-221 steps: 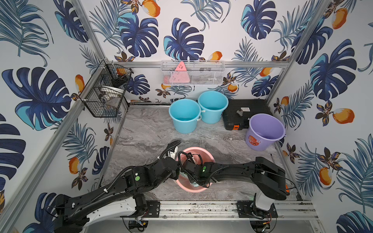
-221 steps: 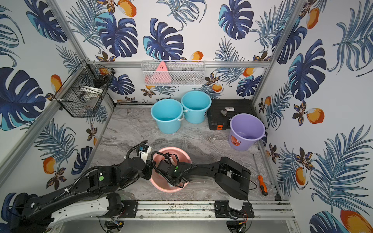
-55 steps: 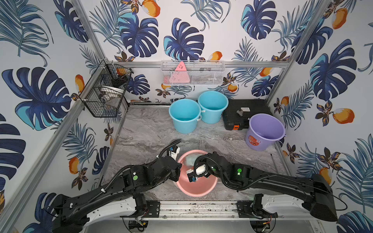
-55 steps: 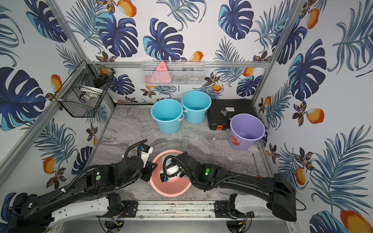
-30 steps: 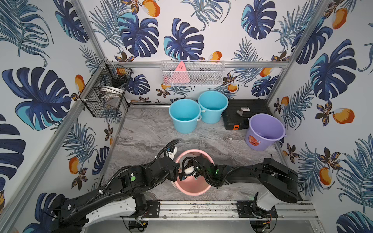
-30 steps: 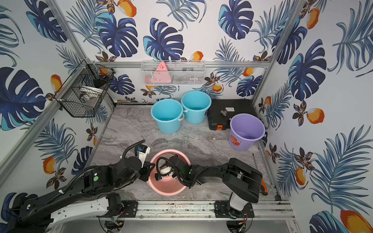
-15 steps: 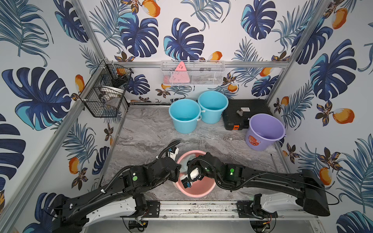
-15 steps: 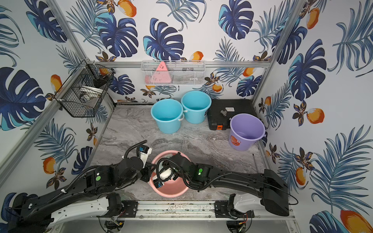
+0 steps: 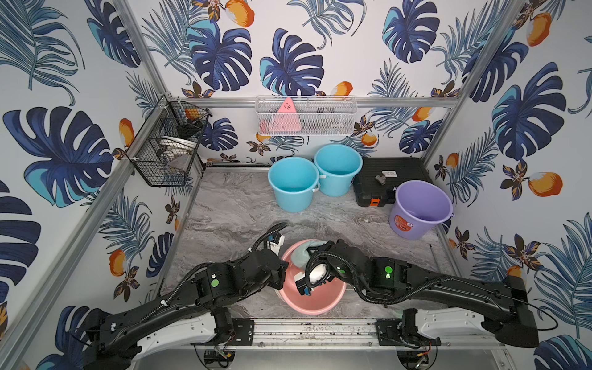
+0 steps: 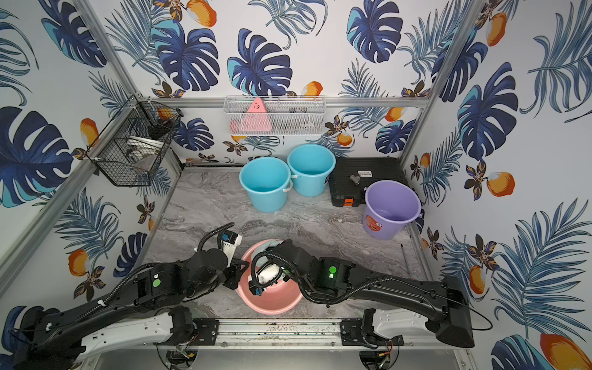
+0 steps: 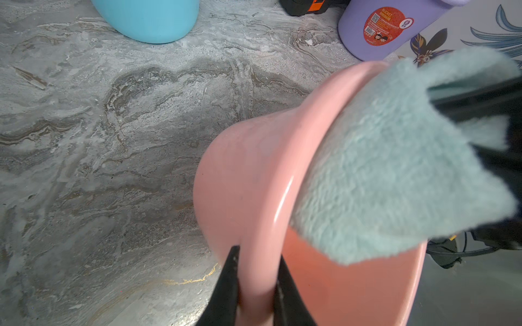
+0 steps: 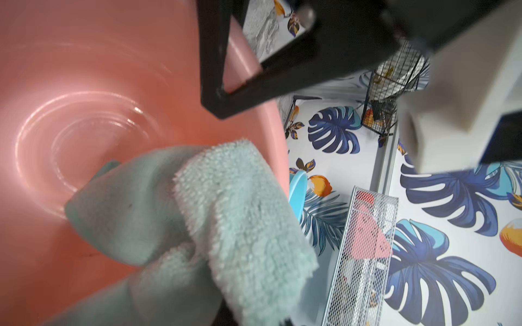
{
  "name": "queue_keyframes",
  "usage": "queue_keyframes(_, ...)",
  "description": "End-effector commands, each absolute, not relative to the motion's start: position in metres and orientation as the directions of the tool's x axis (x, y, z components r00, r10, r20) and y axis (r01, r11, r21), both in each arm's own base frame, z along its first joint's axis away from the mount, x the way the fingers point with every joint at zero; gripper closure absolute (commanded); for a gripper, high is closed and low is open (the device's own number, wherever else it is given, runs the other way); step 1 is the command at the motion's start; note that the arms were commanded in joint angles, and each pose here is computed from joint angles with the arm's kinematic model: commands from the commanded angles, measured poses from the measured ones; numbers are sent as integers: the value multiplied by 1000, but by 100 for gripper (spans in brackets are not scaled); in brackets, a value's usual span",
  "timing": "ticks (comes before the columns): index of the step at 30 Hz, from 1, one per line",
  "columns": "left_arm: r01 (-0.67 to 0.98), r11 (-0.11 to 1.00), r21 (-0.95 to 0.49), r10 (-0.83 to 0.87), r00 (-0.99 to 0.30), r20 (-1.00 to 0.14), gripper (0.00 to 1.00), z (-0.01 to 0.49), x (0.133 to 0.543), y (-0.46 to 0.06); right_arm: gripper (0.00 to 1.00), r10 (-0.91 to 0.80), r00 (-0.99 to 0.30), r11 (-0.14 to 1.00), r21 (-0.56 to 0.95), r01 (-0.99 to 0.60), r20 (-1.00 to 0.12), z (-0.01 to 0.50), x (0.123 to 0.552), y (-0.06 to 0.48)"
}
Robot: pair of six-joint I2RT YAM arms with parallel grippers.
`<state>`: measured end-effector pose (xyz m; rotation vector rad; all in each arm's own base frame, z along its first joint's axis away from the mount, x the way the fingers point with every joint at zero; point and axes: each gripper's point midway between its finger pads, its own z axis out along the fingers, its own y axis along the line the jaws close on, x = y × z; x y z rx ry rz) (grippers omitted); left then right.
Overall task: Wipe the inside of the bucket with a cloth
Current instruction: Wipe the dirt from the inside of the bucket.
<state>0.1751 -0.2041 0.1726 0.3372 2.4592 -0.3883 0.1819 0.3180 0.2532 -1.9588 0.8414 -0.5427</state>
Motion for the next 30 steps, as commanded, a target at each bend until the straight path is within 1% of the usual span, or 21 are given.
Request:
queue_keyframes(1, 334, 924, -189, 147, -764, -629, 100, 178, 177, -204, 100, -815, 575, -382, -814, -436, 75, 242, 180, 279)
queue_keyframes(5, 332, 925, -187, 145, -762, -631, 100, 179, 178, -203, 100, -823, 568, -414, -701, -580, 16, 226, 150, 248)
queue_keyframes(9, 332, 925, -186, 147, -761, -632, 100, 180, 178, -204, 100, -809, 576, -434, -541, -720, -117, 208, 111, 235)
queue_keyframes(14, 333, 924, -186, 147, -761, -631, 100, 180, 179, -205, 100, -773, 558, -432, -394, -811, -301, 191, 76, 254)
queue_keyframes(18, 335, 923, -190, 147, -763, -630, 100, 180, 179, -208, 100, -720, 537, -432, -322, -842, -440, 183, 59, 288)
queue_keyframes(21, 336, 922, -192, 147, -763, -629, 100, 180, 179, -208, 100, -660, 531, -425, -319, -847, -532, 182, 54, 320)
queue_keyframes(24, 337, 921, -194, 146, -762, -631, 100, 181, 179, -209, 100, -606, 536, -405, -352, -844, -588, 186, 57, 352)
queue_keyframes(27, 335, 921, -199, 141, -762, -632, 100, 182, 179, -209, 100, -571, 565, -360, -437, -824, -596, 195, 71, 377)
queue_keyframes(30, 337, 919, -203, 140, -762, -632, 100, 182, 179, -209, 100, -566, 607, -301, -546, -782, -558, 206, 91, 392)
